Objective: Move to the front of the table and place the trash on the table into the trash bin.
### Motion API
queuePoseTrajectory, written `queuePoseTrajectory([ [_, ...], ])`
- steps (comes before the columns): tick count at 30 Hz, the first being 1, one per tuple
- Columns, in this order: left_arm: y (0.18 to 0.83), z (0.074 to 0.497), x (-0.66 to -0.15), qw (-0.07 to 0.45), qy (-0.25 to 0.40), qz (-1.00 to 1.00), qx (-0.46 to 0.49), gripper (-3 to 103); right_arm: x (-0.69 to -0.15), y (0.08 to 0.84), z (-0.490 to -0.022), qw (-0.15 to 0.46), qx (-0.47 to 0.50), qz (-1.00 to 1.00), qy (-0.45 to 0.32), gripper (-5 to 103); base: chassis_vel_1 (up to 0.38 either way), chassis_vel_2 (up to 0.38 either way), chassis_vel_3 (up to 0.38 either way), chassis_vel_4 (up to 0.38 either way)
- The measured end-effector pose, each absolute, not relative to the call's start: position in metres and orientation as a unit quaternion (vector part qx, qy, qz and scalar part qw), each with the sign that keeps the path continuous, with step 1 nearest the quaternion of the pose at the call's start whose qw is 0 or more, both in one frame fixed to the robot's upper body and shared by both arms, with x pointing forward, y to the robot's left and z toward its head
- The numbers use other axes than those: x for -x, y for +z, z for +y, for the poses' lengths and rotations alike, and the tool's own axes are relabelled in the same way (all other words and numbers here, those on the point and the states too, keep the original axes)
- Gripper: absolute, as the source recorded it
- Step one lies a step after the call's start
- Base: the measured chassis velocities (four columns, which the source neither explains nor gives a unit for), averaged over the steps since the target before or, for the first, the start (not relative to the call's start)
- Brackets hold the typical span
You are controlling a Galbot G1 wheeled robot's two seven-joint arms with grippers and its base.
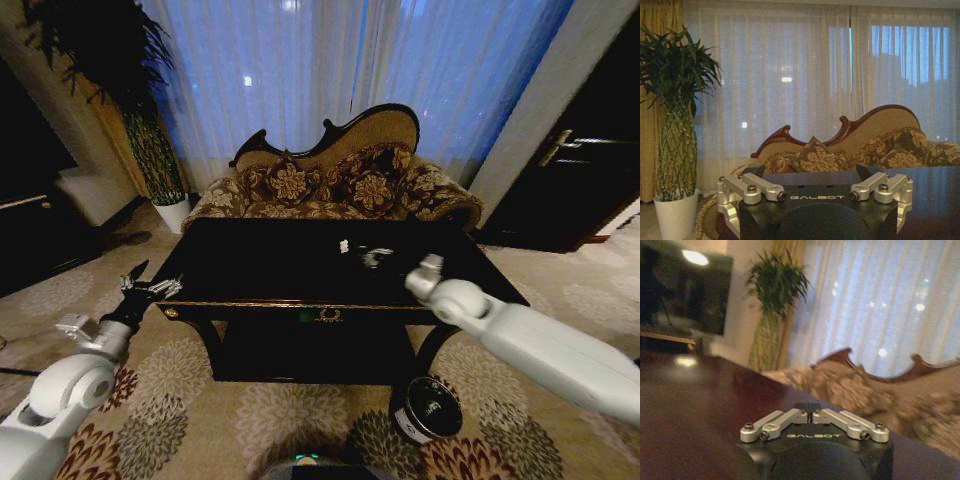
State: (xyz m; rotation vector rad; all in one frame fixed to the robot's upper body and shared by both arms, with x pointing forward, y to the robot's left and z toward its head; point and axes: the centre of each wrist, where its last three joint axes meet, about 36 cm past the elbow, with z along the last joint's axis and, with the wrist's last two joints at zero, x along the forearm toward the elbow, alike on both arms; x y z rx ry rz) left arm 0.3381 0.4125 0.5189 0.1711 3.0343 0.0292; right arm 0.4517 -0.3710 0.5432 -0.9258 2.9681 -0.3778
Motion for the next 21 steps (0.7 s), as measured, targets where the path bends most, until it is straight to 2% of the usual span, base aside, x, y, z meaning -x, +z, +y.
queuePoseTrajectory([
  [5, 0.519, 0.412, -0.338, 0.051, 0.010, 0.997, -0.056, 100, -0.432, 0.542, -0.388, 0.004, 0.274, 0.954, -0.121, 0, 0.000, 0.000, 0.000, 0.000],
  [14, 0.519, 0.412, -0.338, 0.051, 0.010, 0.997, -0.056, 100, -0.429, 0.546, -0.382, 0.028, 0.249, 0.964, -0.090, 0, 0.000, 0.000, 0.000, 0.000],
  [21, 0.519, 0.412, -0.338, 0.051, 0.010, 0.997, -0.056, 100, -0.409, 0.514, -0.428, 0.020, 0.181, 0.980, -0.084, 0, 0.000, 0.000, 0.000, 0.000],
])
